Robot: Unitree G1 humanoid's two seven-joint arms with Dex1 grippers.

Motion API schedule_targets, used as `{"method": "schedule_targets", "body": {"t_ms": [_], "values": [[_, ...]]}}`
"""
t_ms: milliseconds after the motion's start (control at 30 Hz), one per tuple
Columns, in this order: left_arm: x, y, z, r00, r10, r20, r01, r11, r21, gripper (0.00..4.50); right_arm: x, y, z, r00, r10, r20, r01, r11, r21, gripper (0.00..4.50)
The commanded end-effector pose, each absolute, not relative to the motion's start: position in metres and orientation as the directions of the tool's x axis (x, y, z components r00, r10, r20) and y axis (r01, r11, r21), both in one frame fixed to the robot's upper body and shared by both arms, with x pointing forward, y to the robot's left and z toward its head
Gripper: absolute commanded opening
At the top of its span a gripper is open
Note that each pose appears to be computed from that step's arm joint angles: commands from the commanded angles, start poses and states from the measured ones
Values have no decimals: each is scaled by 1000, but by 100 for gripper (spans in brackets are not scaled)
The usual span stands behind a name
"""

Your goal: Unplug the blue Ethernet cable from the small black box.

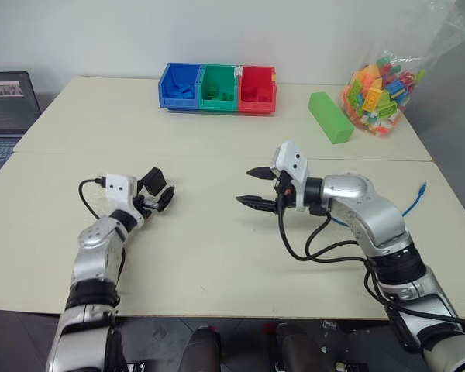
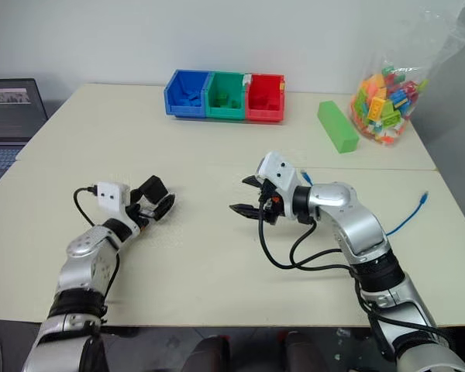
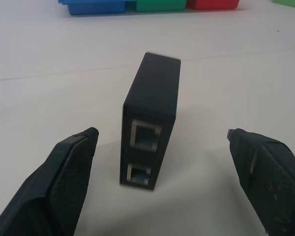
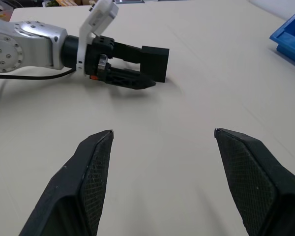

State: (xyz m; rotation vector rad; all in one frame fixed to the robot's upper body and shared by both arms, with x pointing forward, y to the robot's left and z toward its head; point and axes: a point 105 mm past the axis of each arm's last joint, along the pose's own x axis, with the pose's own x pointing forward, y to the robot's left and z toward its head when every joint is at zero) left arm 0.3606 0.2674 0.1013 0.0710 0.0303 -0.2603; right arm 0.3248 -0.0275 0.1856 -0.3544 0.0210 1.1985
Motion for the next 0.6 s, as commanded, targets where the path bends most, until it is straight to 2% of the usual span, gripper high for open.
{"method": "schedule_targets", "body": {"t_ms": [33, 200, 333, 467, 600], "values": [[338, 274, 134, 968, -252, -8, 251, 957, 148, 446, 315, -32, 195, 353, 917, -185, -913, 294, -284, 349], [303, 278, 160, 946, -319, -58, 324, 925, 200, 446, 313, -56, 197, 362, 914, -185, -898, 288, -334, 349], [288, 289, 182, 945, -316, -84, 327, 918, 226, 446, 311, -78, 203, 337, 919, -203, -904, 254, -345, 349], [270, 297, 198, 900, -397, -182, 433, 865, 253, 446, 309, -111, 214, 298, 914, -275, -933, 218, -286, 349], [262, 297, 202, 864, -446, -233, 496, 834, 241, 446, 311, -123, 221, 304, 909, -284, -936, 230, -266, 349]]}}
